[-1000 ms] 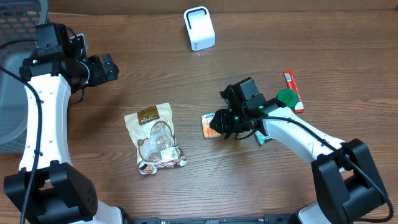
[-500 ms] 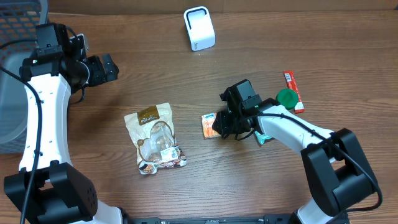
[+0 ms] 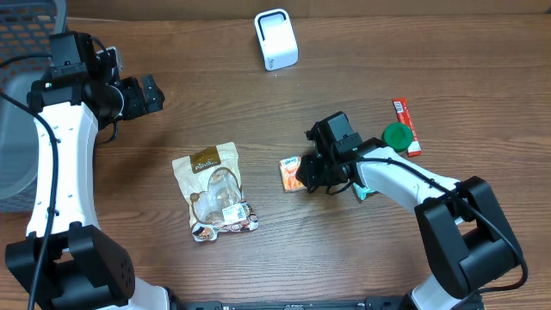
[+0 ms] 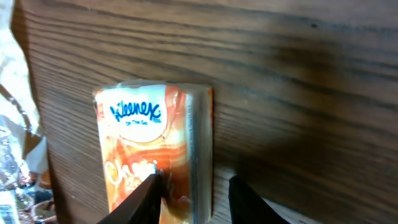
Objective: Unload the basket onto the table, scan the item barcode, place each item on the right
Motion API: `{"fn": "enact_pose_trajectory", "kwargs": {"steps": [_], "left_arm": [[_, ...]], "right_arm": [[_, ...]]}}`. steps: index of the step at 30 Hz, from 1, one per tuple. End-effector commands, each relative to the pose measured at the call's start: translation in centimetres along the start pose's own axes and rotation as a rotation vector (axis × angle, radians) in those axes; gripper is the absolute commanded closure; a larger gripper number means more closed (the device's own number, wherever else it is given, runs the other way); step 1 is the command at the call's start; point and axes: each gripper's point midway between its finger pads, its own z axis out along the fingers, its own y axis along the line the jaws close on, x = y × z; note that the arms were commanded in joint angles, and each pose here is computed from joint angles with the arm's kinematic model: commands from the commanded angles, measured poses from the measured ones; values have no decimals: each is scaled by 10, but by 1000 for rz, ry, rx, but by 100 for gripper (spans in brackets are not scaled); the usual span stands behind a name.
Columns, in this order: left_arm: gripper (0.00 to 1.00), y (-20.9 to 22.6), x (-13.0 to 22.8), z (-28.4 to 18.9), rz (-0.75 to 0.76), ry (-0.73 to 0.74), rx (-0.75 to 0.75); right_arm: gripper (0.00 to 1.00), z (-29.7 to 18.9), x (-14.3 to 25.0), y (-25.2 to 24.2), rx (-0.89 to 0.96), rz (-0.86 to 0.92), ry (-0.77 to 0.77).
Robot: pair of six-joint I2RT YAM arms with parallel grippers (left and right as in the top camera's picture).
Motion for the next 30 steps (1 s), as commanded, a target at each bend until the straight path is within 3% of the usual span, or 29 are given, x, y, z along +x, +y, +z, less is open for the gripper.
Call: {"fn": "enact_pose_trajectory", "kwargs": {"steps": [1, 4, 10, 12, 15, 23, 30], "left_arm": [[0, 0, -1, 0, -7, -3, -4], [0, 0, -1, 0, -7, -3, -4], [0, 0, -1, 0, -7, -3, -4], [0, 0, -1, 0, -7, -3, -4], [0, 0, -1, 0, -7, -3, -4], [0, 0, -1, 0, -7, -3, -4], [0, 0, -1, 0, -7, -4, -4]], "right_arm": [[68, 2, 1, -8, 35, -7, -9], [74, 3, 1, -10, 45, -7, -16], [74, 3, 0, -10, 43, -8, -19], [79, 3, 0, -10, 43, -7, -19], [96, 1, -6, -8, 39, -9, -31], [96, -20, -24, 13, 6, -163, -34], [96, -87, -81, 42, 78, -299, -167]]}}
